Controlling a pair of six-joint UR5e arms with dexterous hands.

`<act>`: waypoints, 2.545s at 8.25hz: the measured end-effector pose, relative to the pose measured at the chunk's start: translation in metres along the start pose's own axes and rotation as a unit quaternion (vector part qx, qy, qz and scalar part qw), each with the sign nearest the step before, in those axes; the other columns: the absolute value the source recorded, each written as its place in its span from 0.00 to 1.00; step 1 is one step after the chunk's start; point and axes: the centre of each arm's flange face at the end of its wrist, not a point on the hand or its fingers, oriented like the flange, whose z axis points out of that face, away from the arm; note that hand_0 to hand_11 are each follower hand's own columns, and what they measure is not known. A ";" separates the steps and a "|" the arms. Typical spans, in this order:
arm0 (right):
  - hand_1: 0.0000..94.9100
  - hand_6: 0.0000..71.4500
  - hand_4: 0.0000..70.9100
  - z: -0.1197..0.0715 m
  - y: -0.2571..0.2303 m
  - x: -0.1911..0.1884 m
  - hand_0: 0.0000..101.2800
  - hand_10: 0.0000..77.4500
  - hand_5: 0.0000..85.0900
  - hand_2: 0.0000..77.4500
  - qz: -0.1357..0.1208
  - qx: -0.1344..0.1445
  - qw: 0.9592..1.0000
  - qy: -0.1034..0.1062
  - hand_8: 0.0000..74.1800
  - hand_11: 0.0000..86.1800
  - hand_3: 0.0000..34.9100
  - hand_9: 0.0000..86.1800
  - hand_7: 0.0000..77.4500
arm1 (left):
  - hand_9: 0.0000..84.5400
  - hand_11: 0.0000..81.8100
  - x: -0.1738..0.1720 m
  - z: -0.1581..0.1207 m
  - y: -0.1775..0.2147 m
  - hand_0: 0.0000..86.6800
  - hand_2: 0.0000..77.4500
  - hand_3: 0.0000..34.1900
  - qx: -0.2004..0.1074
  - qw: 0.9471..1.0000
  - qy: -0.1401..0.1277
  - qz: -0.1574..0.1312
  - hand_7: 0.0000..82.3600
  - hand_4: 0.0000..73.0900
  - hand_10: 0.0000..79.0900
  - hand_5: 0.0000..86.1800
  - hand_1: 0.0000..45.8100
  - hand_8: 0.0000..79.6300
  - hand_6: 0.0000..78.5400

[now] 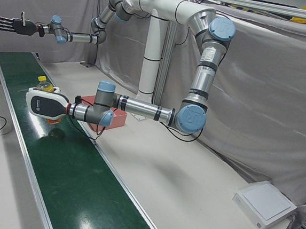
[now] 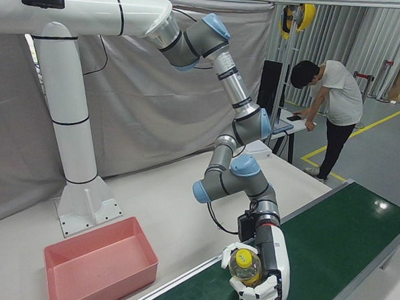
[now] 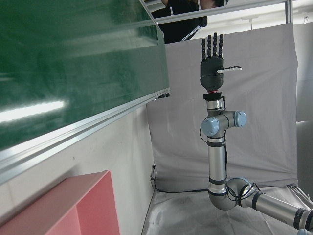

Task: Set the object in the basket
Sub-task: 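Lift the bottle off the belt and carry it over the pink tray, then lower the bottle into the pink tray and open the left hand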

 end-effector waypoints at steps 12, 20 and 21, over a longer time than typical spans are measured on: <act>0.00 0.00 0.00 0.000 0.000 -0.001 0.00 0.00 0.00 0.01 0.000 0.000 1.000 -0.001 0.00 0.00 0.01 0.00 0.01 | 0.74 0.77 -0.230 -0.005 0.238 0.63 0.64 0.00 -0.171 0.971 -0.119 -0.119 0.71 0.84 0.76 0.51 0.02 0.82 0.77; 0.00 0.00 0.00 0.000 0.001 0.000 0.00 0.00 0.00 0.01 0.000 -0.001 1.000 0.000 0.00 0.00 0.01 0.00 0.01 | 0.35 0.41 -0.316 -0.054 0.263 0.61 0.43 0.00 -0.208 0.958 -0.155 -0.124 0.66 0.37 0.30 0.33 0.30 0.21 0.71; 0.00 0.00 0.00 0.000 0.001 0.000 0.00 0.00 0.00 0.01 0.000 -0.001 1.000 0.000 0.00 0.00 0.01 0.00 0.01 | 0.14 0.17 -0.316 -0.055 0.263 0.58 0.16 0.00 -0.213 0.957 -0.152 -0.126 0.52 0.37 0.06 0.33 0.35 0.04 0.53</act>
